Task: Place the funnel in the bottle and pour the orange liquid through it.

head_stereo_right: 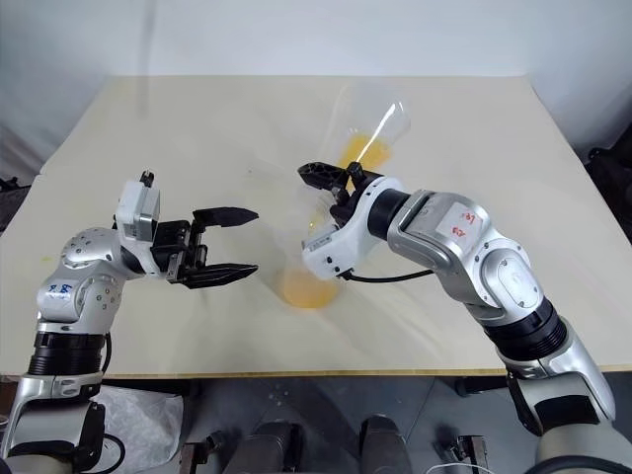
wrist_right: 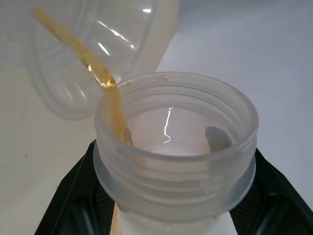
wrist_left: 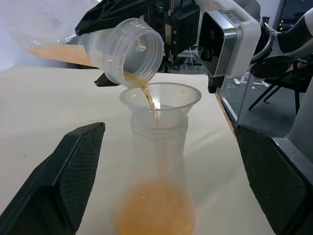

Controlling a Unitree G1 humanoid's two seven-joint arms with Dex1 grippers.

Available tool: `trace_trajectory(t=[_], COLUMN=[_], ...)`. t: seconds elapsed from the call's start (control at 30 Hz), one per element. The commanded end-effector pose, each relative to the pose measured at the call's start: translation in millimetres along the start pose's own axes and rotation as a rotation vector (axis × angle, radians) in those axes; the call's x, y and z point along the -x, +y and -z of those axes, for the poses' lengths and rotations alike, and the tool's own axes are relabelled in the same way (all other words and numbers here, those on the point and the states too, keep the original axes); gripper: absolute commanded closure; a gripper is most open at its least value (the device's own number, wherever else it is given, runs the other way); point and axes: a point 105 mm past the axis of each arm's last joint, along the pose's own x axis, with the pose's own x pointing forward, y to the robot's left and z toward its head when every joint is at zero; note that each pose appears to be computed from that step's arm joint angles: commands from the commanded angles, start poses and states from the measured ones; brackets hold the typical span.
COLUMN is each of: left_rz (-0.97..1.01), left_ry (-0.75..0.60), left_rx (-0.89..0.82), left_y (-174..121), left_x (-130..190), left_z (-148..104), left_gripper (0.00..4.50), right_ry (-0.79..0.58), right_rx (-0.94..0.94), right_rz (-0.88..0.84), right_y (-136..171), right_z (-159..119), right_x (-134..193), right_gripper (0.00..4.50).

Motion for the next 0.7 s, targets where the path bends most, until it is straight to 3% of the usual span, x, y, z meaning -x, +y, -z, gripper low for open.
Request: trace_trajectory(t=[0.03,0.7], left_rz=[0.014,0.013], left_ry=[-0.001,0.001], left_rx=[-0.051,-0.055], left_y=[0.4,1.8], left_x=[-1.6,-1.4], left_z=[-8.5,-8.7], left_gripper=[0.0,0.0], right_ry=[0.019,0.02], right_rx=[0.048,0.067], right_rz=[0.087,0.116], right_y=[-22.4,-29.1], right_z=[2.9,1.6], right_x=[7.4,5.9], right_gripper=[2.02,2.02])
